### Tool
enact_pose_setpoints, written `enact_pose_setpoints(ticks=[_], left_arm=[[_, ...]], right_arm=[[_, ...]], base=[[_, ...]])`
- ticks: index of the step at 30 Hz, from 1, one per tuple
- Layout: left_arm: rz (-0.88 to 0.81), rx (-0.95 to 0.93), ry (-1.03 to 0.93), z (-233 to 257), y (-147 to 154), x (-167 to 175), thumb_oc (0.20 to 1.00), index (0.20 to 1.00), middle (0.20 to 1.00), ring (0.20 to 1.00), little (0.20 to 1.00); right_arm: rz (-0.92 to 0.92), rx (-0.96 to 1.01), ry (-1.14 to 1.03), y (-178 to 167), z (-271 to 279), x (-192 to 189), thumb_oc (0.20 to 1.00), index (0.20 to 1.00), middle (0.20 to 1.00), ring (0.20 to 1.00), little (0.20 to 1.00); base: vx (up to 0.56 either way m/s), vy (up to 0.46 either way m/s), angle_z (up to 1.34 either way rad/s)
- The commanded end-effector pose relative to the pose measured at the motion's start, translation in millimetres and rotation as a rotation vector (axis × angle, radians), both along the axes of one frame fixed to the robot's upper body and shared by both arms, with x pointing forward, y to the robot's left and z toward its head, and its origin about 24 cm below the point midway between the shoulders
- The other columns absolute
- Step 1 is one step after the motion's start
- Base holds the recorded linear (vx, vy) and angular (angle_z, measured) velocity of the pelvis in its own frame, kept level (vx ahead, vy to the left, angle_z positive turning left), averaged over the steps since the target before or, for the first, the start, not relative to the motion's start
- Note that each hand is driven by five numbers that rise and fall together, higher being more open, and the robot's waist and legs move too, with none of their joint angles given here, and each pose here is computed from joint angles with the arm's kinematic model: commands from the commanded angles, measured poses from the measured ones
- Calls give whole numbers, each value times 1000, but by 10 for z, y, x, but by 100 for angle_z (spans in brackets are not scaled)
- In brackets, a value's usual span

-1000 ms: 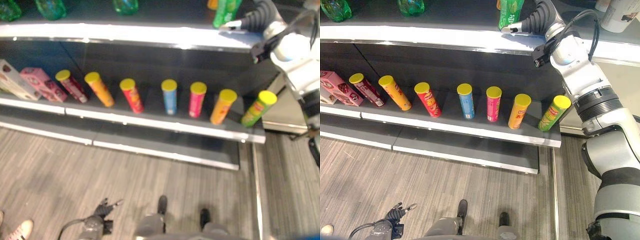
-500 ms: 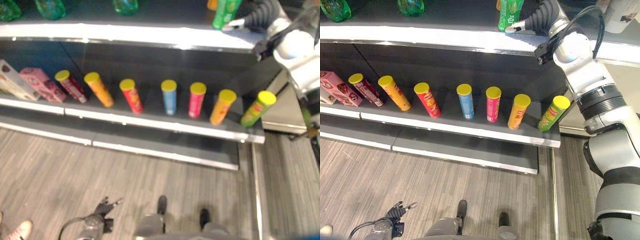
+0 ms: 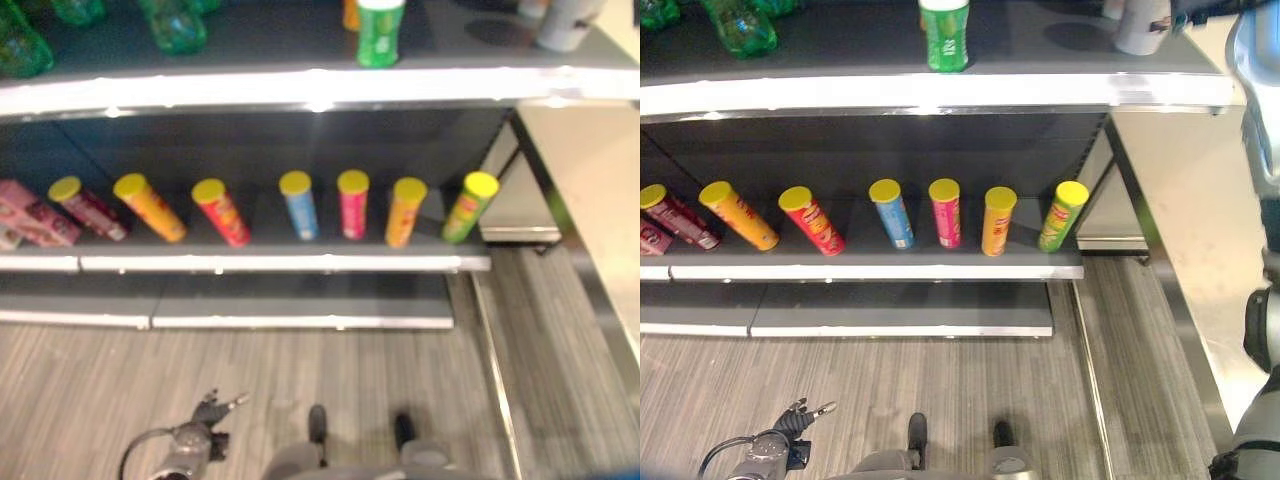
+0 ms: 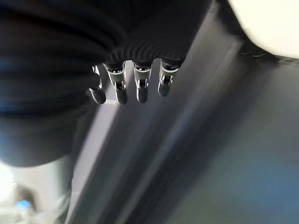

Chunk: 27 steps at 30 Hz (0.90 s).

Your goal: Put the goods on the table back onto the shelves and tidy them up.

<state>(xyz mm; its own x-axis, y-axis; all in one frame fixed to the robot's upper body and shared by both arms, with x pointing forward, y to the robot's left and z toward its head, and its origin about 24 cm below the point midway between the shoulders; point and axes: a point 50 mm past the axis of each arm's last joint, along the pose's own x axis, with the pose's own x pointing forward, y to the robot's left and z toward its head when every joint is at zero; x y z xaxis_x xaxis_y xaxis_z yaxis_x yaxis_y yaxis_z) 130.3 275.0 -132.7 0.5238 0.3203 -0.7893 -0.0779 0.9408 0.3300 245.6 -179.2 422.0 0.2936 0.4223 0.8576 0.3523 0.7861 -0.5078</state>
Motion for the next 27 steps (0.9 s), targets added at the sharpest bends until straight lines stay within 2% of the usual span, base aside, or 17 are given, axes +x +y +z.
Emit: enact_pose_setpoints(ticks=[1, 4, 7, 10, 11, 15, 16, 18, 20, 21, 22, 24, 27], left_arm=[[-55, 85, -11, 110, 206, 69, 1000, 1000, 1000, 1000, 1000], [-93, 73, -59, 152, 151, 180, 1000, 1000, 1000, 1000, 1000], [-113, 50, -90, 182, 117, 236, 1000, 1000, 1000, 1000, 1000], [-143, 27, -116, 193, 38, 275, 1000, 1000, 1000, 1000, 1000], [-144, 17, -126, 200, 30, 273, 1000, 1000, 1000, 1000, 1000], [-205, 4, -158, 256, -33, 370, 1000, 1000, 1000, 1000, 1000], [-205, 5, -157, 256, -30, 367, 1000, 1000, 1000, 1000, 1000], [-241, -16, -107, 158, -140, 233, 1000, 1000, 1000, 1000, 1000], [-256, -24, -101, 132, -211, 223, 1000, 1000, 1000, 1000, 1000], [-255, -23, -101, 134, -206, 224, 1000, 1000, 1000, 1000, 1000], [-252, -33, -87, 93, -280, 216, 1000, 1000, 1000, 1000, 1000], [-238, -34, -89, 87, -298, 247, 1000, 1000, 1000, 1000, 1000], [-222, -27, -83, 73, -311, 263, 1000, 1000, 1000, 1000, 1000]], right_arm=[[122, -50, 102, -5, -252, -10, 1000, 1000, 1000, 1000, 1000], [280, -70, 252, 35, -580, -16, 1000, 1000, 1000, 1000, 1000], [420, -18, 525, -49, -1152, 50, 1000, 1000, 1000, 1000, 1000], [496, 73, 948, -112, -2075, 131, 1000, 1000, 1000, 1000, 1000], [490, 41, 1065, -117, -2323, 85, 1000, 1000, 1000, 1000, 1000], [105, -191, 1431, -409, -3265, 33, 1000, 1000, 1000, 1000, 1000], [106, -191, 1430, -406, -3269, 35, 1000, 1000, 1000, 1000, 1000], [-92, -103, 1686, -575, -4090, -88, 1000, 1000, 1000, 1000, 1000], [-238, -45, 1775, -650, -4456, -158, 1000, 1000, 1000, 1000, 1000], [-237, -45, 1774, -643, -4460, -153, 1000, 1000, 1000, 1000, 1000], [-338, 47, 1861, -654, -4770, -298, 1000, 1000, 1000, 1000, 1000], [-441, 102, 1925, -673, -4997, -408, 1000, 1000, 1000, 1000, 1000], [-531, 112, 1970, -678, -5153, -492, 1000, 1000, 1000, 1000, 1000]], base=[[-14, 39, -33], [-39, 41, -38], [-33, 22, -38], [-32, 5, -24], [-50, -24, -13], [-53, -35, -5], [-18, -39, -6], [2, -79, -10], [15, -71, -1], [23, -71, 16], [23, -65, 21], [19, -62, 23], [19, -47, 14]])
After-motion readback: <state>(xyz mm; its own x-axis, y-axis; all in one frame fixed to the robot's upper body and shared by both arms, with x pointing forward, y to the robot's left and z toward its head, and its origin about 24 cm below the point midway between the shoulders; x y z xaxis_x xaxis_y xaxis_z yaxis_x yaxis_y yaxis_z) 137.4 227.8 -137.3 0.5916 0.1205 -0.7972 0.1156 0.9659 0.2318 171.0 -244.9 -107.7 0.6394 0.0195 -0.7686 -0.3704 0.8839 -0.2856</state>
